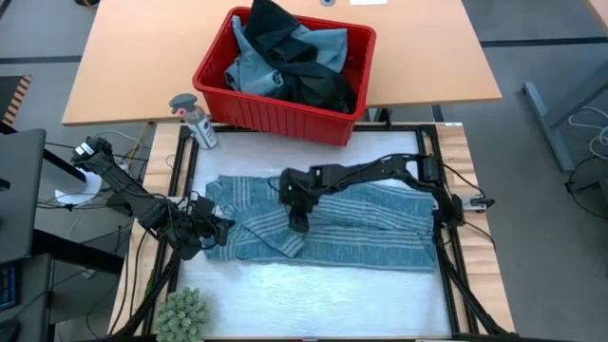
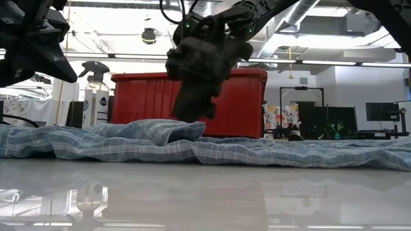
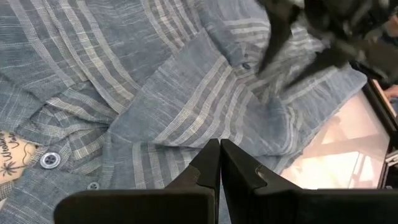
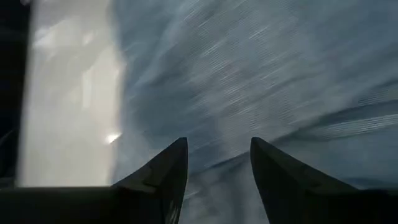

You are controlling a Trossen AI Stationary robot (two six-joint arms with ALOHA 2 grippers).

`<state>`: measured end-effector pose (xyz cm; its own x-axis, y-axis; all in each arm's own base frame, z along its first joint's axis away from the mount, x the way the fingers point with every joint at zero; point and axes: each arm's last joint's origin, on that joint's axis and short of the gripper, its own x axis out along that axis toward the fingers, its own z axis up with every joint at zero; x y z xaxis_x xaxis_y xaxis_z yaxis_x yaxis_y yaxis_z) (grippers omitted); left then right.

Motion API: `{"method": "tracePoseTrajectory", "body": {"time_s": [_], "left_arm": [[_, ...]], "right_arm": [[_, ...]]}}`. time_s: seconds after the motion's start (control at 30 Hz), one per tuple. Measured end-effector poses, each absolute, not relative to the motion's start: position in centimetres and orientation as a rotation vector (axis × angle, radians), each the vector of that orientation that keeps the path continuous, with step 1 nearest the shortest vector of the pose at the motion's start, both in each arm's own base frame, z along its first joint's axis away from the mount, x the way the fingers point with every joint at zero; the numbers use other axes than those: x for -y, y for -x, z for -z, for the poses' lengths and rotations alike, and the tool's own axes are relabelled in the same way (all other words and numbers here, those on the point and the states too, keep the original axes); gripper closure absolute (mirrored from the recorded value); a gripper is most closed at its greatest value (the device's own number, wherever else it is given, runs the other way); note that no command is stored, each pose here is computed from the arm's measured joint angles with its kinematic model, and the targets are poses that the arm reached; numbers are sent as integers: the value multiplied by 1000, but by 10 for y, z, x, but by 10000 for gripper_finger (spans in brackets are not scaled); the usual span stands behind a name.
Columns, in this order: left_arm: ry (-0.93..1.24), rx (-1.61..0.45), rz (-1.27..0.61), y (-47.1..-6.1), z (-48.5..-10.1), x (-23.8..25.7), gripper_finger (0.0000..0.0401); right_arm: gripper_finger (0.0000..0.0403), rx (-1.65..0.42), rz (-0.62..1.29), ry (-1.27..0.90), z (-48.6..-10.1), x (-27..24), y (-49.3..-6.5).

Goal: Fold Laundry from Bin
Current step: Fold the light blue shirt

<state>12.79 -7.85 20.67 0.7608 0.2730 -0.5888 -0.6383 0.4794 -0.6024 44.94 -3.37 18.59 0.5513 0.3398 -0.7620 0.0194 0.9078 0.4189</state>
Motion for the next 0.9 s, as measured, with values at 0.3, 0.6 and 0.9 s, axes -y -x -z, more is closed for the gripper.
{"method": "tracePoseTrajectory", "body": {"time_s": [0.3, 0.6, 0.9], "left_arm": [[876, -451, -573, -128, -207, 78, 401], [851, -424, -588, -128, -207, 77, 401], [868, -416, -603, -127, -207, 76, 401]], "right_arm": [[190, -753, -144, 19, -231, 70, -469], [176, -738, -213, 112, -222, 96, -466], [176, -754, -231, -75, -182, 101, -485]]}}
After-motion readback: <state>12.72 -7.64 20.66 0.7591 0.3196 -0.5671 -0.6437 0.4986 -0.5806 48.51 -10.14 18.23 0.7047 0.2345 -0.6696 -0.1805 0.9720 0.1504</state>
